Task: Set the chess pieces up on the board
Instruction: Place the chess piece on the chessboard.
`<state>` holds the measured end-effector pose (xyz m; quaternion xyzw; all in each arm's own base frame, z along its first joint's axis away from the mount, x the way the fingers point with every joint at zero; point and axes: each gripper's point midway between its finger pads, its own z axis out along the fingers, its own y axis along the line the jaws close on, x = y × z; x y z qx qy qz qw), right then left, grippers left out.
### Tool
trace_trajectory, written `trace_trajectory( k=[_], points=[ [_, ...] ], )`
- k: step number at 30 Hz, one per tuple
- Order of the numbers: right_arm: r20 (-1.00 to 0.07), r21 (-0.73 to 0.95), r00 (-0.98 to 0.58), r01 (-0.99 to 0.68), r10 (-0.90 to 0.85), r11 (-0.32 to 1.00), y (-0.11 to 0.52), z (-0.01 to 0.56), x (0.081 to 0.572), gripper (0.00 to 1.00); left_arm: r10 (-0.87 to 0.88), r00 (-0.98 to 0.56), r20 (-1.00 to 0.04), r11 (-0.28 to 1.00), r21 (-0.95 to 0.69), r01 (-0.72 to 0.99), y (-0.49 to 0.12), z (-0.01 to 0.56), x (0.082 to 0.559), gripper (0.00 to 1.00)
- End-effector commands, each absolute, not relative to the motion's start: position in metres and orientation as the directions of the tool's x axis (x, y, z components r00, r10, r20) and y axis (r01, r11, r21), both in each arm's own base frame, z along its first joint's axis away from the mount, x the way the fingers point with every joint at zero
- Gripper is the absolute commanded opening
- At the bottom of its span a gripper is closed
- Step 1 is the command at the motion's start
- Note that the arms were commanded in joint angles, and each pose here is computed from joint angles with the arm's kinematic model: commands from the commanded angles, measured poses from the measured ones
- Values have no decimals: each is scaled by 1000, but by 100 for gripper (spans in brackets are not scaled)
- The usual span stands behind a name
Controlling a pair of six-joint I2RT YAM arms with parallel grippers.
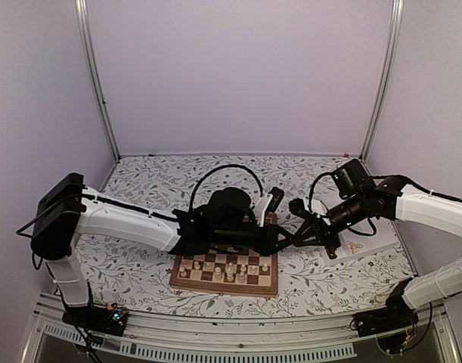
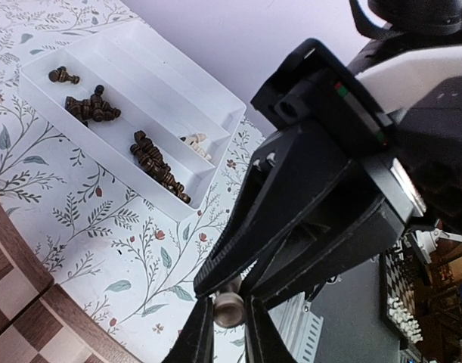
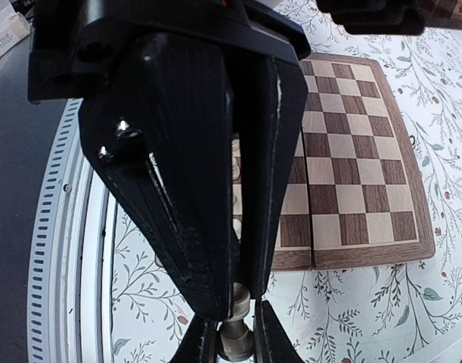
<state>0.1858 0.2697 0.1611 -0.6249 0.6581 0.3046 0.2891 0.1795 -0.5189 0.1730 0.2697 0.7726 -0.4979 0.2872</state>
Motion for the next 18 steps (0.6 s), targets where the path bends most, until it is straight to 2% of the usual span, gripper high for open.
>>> trace_trajectory(
  k=[1, 3, 7, 8, 12, 18],
  points=[
    [-802, -2, 4, -1000, -597, -3, 274, 178, 181, 14, 156, -677, -720, 324, -610, 723, -528, 174, 173, 11],
    [-803, -4, 10, -1000, -596, -12, 274, 178, 179, 17, 162, -670, -724, 333, -599, 728, -525, 175, 176, 10],
    [-797, 25, 1, -999, -604, -34, 270, 177, 170, 47, 199, -631, -749, 392, -529, 752, -517, 178, 182, 10],
    [-794, 39, -7, -998, -608, -39, 269, 177, 167, 51, 214, -620, -755, 412, -506, 758, -513, 179, 184, 9],
    [-803, 65, -35, -997, -595, -29, 262, 186, 165, 56, 289, -596, -750, 466, -434, 771, -494, 175, 182, 9],
    [-824, 48, -67, -998, -563, 50, 241, 194, 182, 57, 487, -566, -665, 517, -303, 801, -464, 142, 160, 9]
  ],
)
